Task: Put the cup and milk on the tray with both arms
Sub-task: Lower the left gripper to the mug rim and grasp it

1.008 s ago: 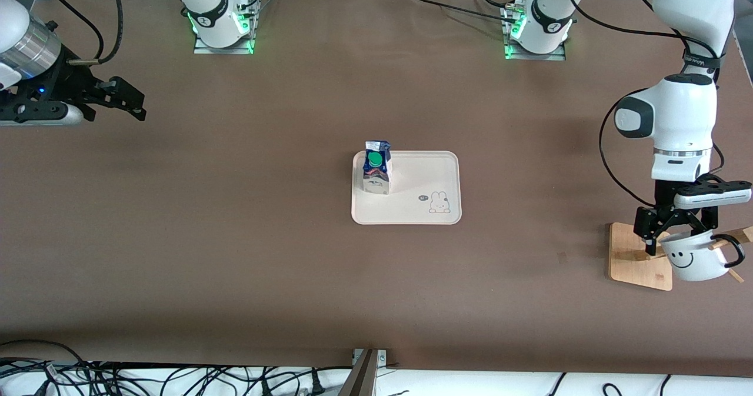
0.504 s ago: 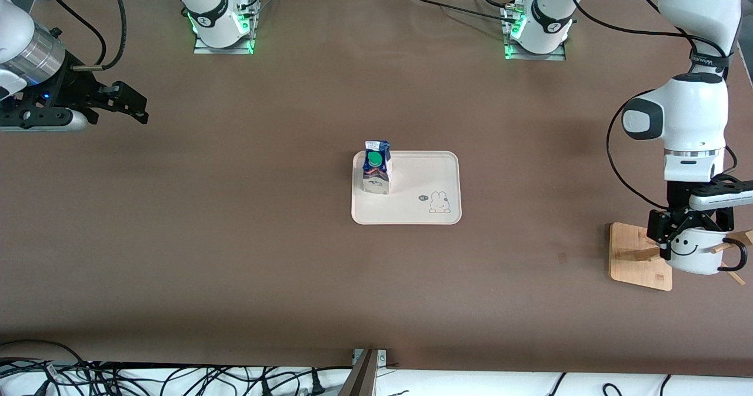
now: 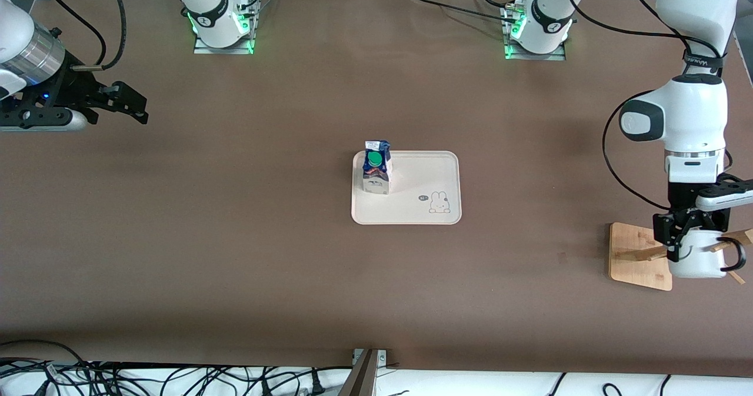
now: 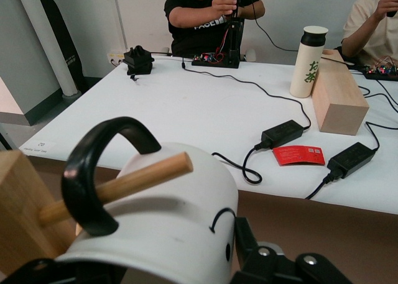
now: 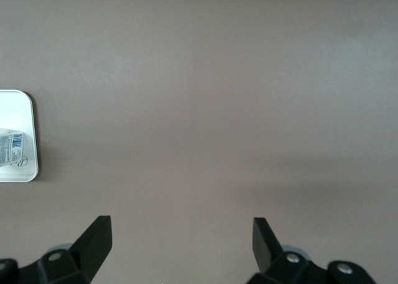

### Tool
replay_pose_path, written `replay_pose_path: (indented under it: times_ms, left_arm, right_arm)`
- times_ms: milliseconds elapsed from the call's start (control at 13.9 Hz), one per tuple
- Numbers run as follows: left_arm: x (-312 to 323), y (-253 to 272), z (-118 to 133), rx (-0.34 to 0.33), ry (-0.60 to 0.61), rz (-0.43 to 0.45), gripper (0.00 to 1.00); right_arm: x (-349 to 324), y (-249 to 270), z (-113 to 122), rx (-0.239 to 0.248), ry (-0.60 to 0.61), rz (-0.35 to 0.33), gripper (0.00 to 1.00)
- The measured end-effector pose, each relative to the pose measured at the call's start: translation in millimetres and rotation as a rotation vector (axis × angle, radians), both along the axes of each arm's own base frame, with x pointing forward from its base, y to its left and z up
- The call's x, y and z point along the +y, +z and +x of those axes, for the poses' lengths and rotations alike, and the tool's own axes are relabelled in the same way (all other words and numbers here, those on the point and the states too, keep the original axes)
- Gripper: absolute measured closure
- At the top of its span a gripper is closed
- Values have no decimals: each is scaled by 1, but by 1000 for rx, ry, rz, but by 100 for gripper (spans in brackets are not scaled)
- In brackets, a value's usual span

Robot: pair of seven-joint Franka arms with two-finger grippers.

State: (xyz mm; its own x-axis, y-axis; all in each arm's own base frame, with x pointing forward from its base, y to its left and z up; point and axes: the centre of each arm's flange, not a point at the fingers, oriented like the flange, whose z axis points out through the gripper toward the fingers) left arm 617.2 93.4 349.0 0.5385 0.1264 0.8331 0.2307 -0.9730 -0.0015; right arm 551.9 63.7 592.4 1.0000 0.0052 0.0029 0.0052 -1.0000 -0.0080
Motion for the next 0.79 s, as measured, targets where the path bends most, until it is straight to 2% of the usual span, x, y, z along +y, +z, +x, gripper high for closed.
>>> replay_pose_path:
  times_ms: [216, 360, 432, 792]
  left_arm:
    - [-10, -15, -2, 27, -15, -7, 59]
    - [-16, -29, -4, 48, -23, -9, 81]
    - [-20, -29, -4, 40, -29, -8, 86]
    - [-26, -28, -4, 31, -30, -20, 88]
  right_arm:
    - [0, 0, 0, 0, 0, 0, 0]
    - [0, 0, 0, 0, -1, 0, 0]
    - [0, 0, 0, 0, -1, 0, 0]
    - [0, 0, 0, 0, -1, 0, 0]
